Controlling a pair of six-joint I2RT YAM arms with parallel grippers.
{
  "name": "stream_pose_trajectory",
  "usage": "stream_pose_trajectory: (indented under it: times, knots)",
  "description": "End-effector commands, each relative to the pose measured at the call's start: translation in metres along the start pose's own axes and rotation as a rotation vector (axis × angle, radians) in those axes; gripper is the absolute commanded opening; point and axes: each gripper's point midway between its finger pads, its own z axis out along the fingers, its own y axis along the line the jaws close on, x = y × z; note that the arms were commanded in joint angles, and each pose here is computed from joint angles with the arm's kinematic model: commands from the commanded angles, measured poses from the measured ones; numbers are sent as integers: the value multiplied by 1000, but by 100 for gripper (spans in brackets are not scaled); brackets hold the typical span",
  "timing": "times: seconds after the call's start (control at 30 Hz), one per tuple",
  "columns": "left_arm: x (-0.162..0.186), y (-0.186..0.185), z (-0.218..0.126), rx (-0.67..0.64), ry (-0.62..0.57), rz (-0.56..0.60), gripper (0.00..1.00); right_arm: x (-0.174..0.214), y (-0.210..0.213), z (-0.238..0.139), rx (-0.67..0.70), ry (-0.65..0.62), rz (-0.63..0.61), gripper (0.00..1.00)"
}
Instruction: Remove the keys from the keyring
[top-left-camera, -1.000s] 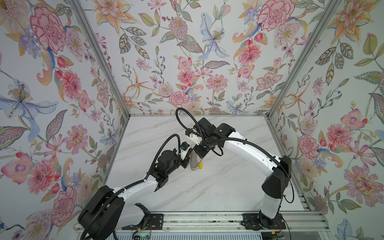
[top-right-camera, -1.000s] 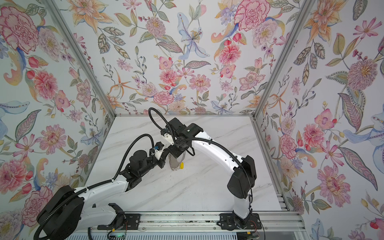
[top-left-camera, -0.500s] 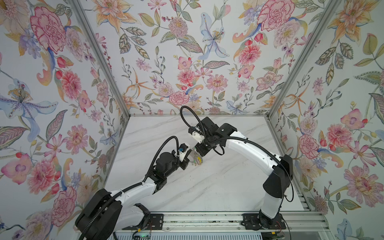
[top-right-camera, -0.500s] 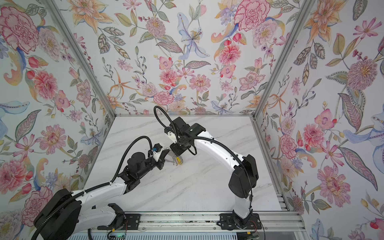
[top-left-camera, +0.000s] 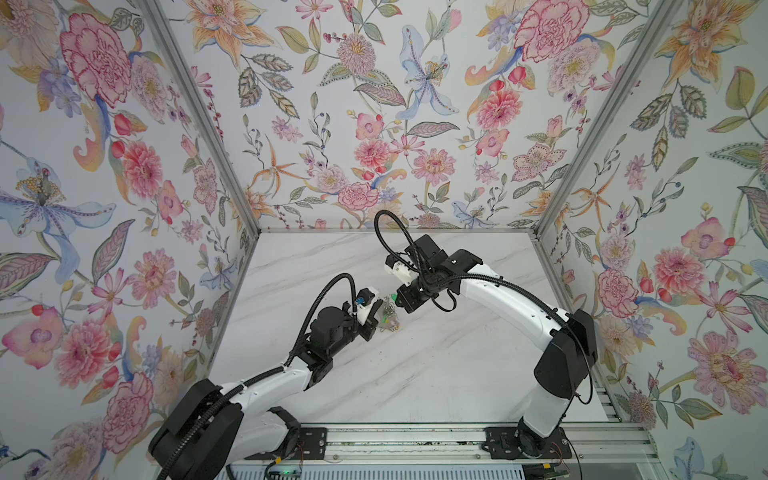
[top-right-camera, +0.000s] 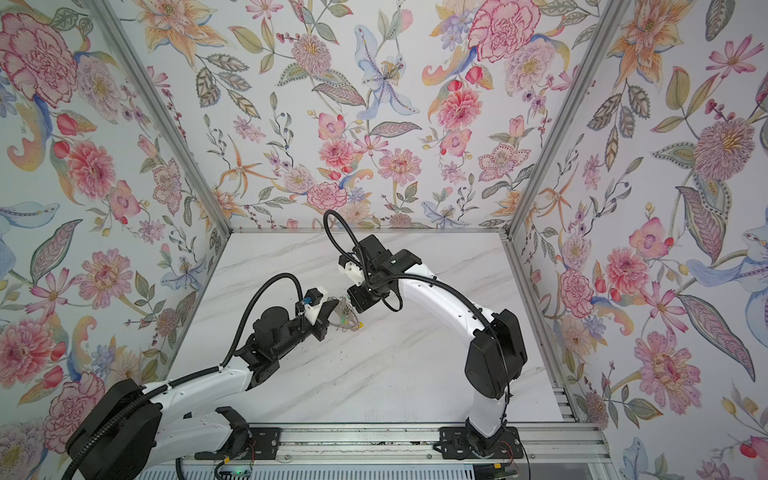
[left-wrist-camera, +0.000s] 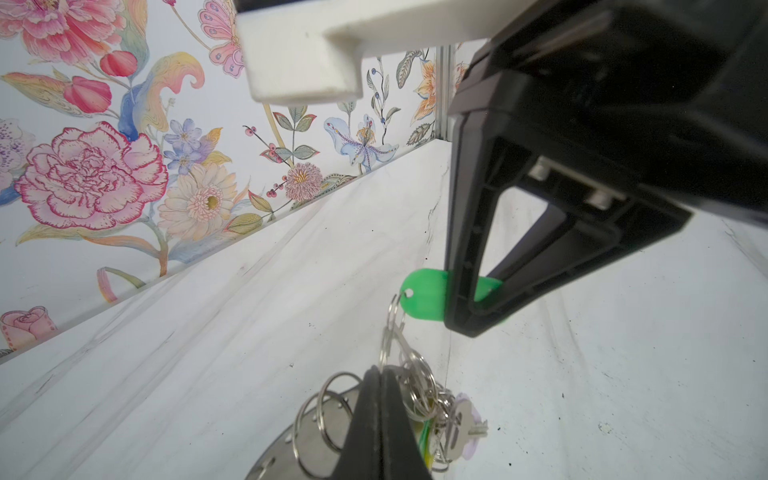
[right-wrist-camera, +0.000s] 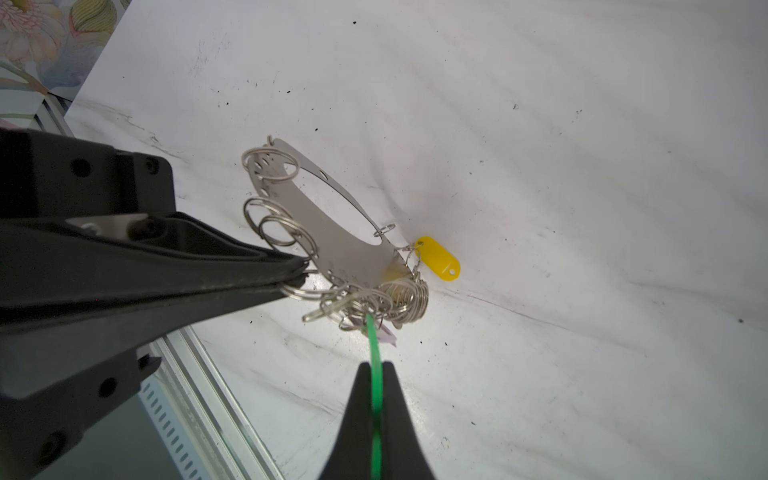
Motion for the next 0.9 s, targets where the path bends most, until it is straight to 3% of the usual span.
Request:
stream_pose_trajectory:
  times: [0.0, 0.33, 0.87]
  knots:
    - [-23, 4, -7, -16, -89, -10, 0, 4, -15, -3, 34, -5, 34, 2]
    - [-34, 5, -13, -18, -120, -16, 0, 12, -14, 17, 34, 30, -3, 2]
    - [-48, 9, -17, -39, -164, -41, 0, 19, -16, 28, 181, 49, -125, 2]
